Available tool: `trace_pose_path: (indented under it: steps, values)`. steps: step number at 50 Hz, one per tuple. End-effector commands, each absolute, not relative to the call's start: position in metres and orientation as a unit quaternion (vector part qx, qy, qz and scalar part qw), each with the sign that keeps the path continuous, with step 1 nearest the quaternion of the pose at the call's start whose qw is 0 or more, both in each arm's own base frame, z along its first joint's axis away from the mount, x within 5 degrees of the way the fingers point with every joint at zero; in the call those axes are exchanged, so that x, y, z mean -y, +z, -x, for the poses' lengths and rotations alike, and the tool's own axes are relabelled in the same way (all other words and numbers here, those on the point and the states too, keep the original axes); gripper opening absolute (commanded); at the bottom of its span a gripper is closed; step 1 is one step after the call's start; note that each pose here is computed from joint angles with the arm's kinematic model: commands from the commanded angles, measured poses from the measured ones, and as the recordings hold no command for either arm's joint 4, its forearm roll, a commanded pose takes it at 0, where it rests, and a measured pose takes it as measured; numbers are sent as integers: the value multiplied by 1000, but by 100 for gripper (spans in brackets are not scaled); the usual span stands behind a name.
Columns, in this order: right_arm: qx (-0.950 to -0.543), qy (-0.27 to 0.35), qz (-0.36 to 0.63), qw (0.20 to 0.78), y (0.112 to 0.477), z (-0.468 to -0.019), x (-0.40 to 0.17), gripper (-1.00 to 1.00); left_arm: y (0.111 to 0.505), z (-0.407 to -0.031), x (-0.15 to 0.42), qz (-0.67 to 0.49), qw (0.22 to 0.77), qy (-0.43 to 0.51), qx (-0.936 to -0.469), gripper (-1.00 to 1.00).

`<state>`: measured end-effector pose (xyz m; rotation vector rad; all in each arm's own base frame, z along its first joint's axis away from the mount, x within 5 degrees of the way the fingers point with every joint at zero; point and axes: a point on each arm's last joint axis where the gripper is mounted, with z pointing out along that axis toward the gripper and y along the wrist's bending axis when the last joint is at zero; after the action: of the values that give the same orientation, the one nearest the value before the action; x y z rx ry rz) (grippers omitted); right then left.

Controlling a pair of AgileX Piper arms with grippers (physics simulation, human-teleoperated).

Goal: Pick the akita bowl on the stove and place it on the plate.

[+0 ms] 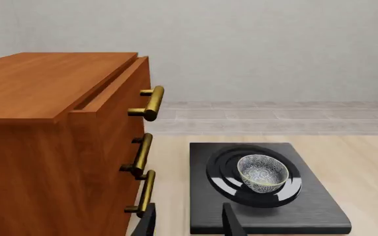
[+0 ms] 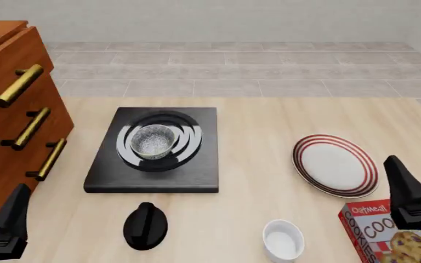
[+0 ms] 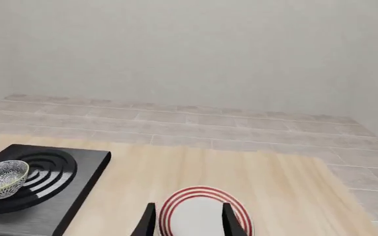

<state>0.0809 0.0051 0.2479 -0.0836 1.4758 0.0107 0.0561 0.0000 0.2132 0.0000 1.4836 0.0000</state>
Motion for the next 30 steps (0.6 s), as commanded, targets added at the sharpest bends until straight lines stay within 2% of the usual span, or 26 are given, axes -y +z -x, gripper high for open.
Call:
trace_pose_path:
  steps: [1,5,6,9,10,12,30]
  values:
    - [-665,15,71,743,284,-106,-13,100,213,-56,0,0,737,0,-676,100]
    - [-666,19,98,739,301,-117,-20,100,213,-56,0,0,737,0,-676,100]
    - [-677,24,120,726,315,-135,-29,100,213,-56,0,0,737,0,-676,100]
    - [-679,29,145,719,315,-144,-37,100,213,-56,0,0,737,0,-676,100]
    - [-680,14,162,715,314,-150,-39,100,213,-56,0,0,737,0,-676,100]
    - [-685,36,144,713,319,-154,-40,100,213,-56,0,0,737,0,-676,100]
    - [-695,58,216,684,337,-197,-80,100,213,-56,0,0,737,0,-676,100]
